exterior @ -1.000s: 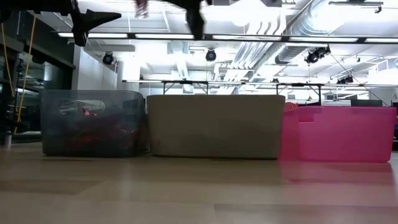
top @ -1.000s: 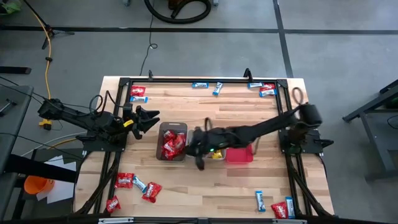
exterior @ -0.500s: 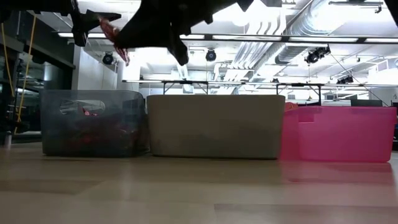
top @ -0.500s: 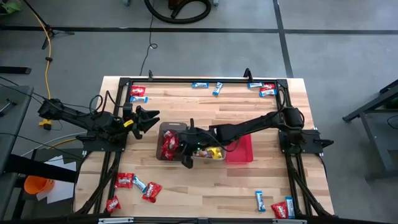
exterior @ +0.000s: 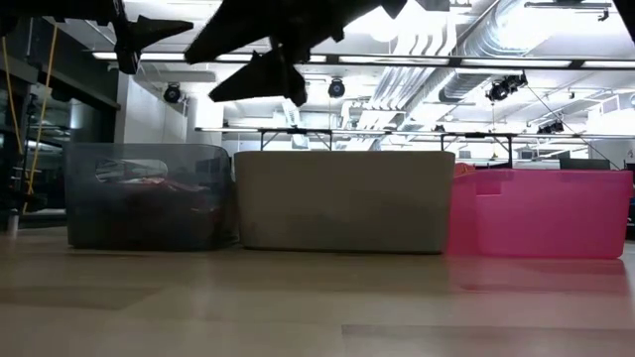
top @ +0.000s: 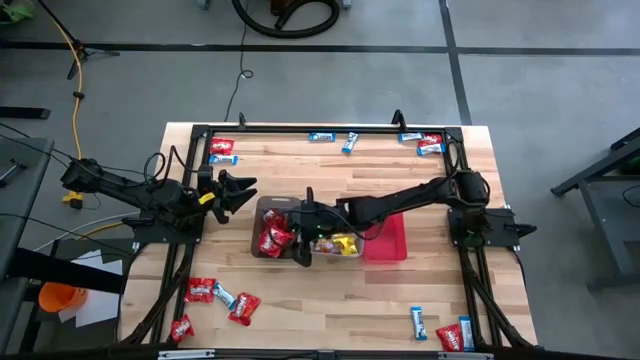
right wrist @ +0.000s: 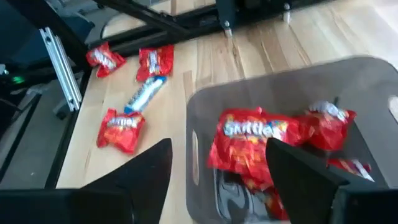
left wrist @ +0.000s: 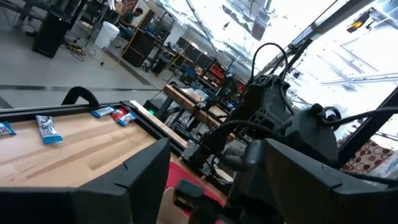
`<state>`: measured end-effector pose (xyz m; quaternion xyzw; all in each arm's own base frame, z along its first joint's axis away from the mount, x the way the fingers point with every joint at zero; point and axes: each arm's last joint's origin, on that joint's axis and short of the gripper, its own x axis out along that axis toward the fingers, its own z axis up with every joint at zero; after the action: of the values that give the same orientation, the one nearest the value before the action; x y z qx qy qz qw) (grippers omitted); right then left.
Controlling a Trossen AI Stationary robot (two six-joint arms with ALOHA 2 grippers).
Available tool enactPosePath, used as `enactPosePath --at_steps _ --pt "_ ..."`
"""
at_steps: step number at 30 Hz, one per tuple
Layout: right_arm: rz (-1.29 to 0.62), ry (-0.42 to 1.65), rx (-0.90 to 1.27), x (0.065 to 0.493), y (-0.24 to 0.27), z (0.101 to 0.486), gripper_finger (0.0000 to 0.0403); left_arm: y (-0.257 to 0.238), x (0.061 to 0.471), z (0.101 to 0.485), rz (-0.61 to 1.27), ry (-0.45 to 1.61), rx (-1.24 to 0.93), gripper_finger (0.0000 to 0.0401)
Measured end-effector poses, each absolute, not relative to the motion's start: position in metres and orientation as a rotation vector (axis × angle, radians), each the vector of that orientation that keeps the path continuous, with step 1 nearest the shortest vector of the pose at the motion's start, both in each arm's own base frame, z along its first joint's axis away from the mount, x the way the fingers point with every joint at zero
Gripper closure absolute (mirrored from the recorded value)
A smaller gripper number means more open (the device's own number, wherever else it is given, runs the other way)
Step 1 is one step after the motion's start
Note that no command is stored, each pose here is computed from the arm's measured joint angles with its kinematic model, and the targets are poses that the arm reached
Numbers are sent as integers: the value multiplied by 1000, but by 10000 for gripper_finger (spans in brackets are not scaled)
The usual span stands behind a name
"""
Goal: Sort candy
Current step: Put the red candy into the black bin
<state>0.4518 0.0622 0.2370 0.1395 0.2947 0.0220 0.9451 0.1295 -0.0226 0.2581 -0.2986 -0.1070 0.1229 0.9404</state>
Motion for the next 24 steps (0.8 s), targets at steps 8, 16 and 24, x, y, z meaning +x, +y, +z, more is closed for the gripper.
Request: enactPosePath --at_steps 8,16,24 --pt "26 689 199 418 44 281 141 -23 130 258 252 -215 -606 158" --pt "-74 813 163 350 38 288 141 -23 130 258 252 -215 -606 158" --pt "-220 701 431 255 43 268 141 -23 130 257 256 -207 -578 158"
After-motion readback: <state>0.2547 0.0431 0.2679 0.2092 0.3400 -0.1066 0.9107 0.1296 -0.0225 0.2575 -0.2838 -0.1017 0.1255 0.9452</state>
